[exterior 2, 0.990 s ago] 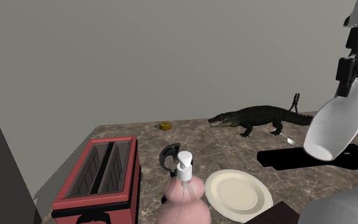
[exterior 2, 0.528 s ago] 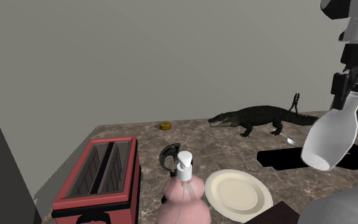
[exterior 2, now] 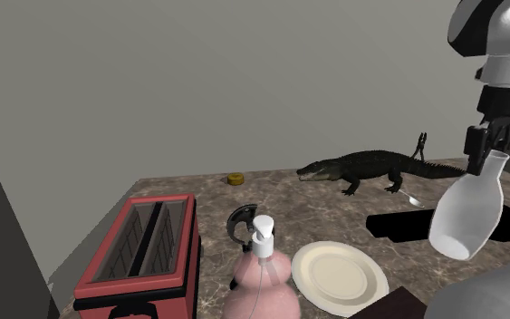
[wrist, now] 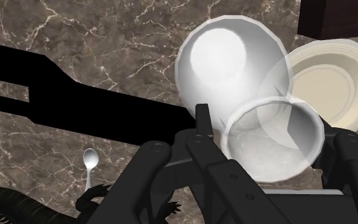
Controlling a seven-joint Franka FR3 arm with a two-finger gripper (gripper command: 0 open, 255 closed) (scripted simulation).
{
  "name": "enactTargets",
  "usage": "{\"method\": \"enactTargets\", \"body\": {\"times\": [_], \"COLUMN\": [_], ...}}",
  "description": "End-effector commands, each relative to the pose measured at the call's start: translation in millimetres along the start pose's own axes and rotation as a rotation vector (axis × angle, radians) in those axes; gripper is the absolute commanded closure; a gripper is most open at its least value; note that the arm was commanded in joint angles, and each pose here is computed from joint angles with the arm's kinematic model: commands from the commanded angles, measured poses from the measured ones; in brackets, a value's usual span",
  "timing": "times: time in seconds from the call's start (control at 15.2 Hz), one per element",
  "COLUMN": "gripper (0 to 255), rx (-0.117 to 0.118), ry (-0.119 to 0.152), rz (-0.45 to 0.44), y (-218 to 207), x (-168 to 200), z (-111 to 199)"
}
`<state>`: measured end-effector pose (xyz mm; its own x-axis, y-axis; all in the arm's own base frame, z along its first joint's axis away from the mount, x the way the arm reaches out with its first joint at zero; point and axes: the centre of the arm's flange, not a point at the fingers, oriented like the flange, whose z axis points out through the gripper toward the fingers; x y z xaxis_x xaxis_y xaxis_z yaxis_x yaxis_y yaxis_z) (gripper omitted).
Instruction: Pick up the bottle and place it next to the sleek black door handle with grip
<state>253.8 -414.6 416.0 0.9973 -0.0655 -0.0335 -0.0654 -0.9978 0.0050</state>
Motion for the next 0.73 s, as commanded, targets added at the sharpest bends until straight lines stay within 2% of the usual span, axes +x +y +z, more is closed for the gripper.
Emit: {"method": "enactTargets", "body": {"times": [0.0, 0.66], "gripper": [255, 255], "rx": [-0.001, -0.001], "ry": [0.001, 0.001], "rz": [0.0, 0.0], "y": [0, 0], "x": [0, 2], "z": [10, 63]}}
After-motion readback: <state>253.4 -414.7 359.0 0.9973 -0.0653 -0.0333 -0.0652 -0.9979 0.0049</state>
